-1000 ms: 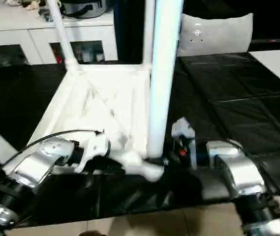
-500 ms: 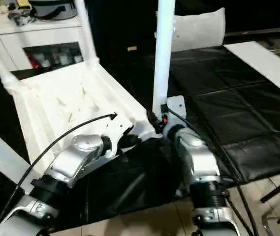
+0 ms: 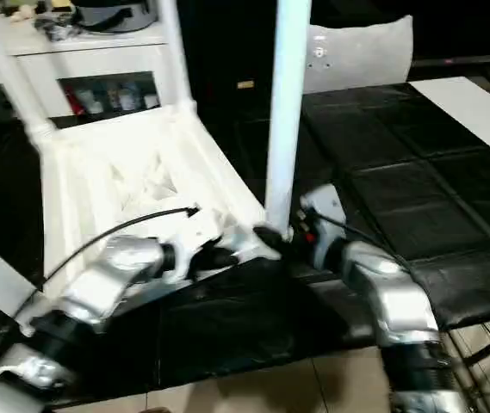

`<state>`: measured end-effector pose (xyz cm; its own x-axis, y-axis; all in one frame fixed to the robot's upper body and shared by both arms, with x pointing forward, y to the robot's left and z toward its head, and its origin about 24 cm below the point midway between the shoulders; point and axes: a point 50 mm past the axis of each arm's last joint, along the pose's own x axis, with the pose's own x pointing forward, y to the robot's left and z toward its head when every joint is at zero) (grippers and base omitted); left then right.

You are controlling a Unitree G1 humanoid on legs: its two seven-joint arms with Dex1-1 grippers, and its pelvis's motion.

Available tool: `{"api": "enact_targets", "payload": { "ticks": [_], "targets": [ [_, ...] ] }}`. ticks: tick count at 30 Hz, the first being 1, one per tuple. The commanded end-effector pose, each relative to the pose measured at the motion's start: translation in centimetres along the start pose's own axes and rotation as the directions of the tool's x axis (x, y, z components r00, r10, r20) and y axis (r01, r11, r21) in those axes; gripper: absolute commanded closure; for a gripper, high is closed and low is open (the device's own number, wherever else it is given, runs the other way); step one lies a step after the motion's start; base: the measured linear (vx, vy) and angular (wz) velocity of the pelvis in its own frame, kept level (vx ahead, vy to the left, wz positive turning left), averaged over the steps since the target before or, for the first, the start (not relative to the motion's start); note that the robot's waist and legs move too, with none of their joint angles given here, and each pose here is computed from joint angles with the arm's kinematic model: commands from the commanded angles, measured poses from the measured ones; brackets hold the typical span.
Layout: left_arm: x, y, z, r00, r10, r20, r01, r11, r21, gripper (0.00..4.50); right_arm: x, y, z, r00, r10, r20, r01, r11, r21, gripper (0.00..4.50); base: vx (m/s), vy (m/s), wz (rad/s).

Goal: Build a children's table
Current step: Rotate leg to tighten

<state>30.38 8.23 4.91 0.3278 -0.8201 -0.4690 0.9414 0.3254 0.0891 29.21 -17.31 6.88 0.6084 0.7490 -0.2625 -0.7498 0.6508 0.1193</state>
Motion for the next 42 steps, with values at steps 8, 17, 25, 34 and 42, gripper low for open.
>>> {"api": "enact_targets", "payload": {
  "ticks": [8, 17, 25, 34, 42],
  "targets": [
    [-2.2, -1.1, 0.6, 0.954, -0.301, 0.005, 0.296, 0.940, 0.169, 4.50, -1.5, 1.0, 0.6, 0.944, 0.312, -0.108, -0.324, 0.938, -0.123, 0.04, 0.000, 0.000, 0.00],
    [-3.3, -1.8, -0.4, 0.896, -0.437, -0.076, 0.443, 0.872, 0.210, 4.50, -1.6, 1.8, 0.7, 0.864, 0.477, -0.164, -0.498, 0.857, -0.132, 0.86, 0.000, 0.000, 0.00],
    [-3.6, -1.1, -0.6, 0.906, -0.414, -0.092, 0.424, 0.877, 0.225, 4.50, -2.4, 1.8, 0.4, 0.808, 0.549, -0.214, -0.576, 0.812, -0.093, 1.70, 0.000, 0.000, 0.00],
    [-3.4, -0.7, -0.4, 0.924, -0.379, -0.059, 0.382, 0.900, 0.211, 4.50, -2.3, 2.5, 0.1, 0.794, 0.583, -0.172, -0.599, 0.799, -0.056, 2.44, 0.000, 0.000, 0.00],
    [-1.5, -0.3, 1.0, 0.985, -0.166, 0.051, 0.163, 0.985, 0.053, 4.50, 1.4, 4.1, -0.7, 0.952, 0.306, -0.024, -0.304, 0.950, 0.067, 2.52, -0.007, -0.001, -0.01]
  ]
}}
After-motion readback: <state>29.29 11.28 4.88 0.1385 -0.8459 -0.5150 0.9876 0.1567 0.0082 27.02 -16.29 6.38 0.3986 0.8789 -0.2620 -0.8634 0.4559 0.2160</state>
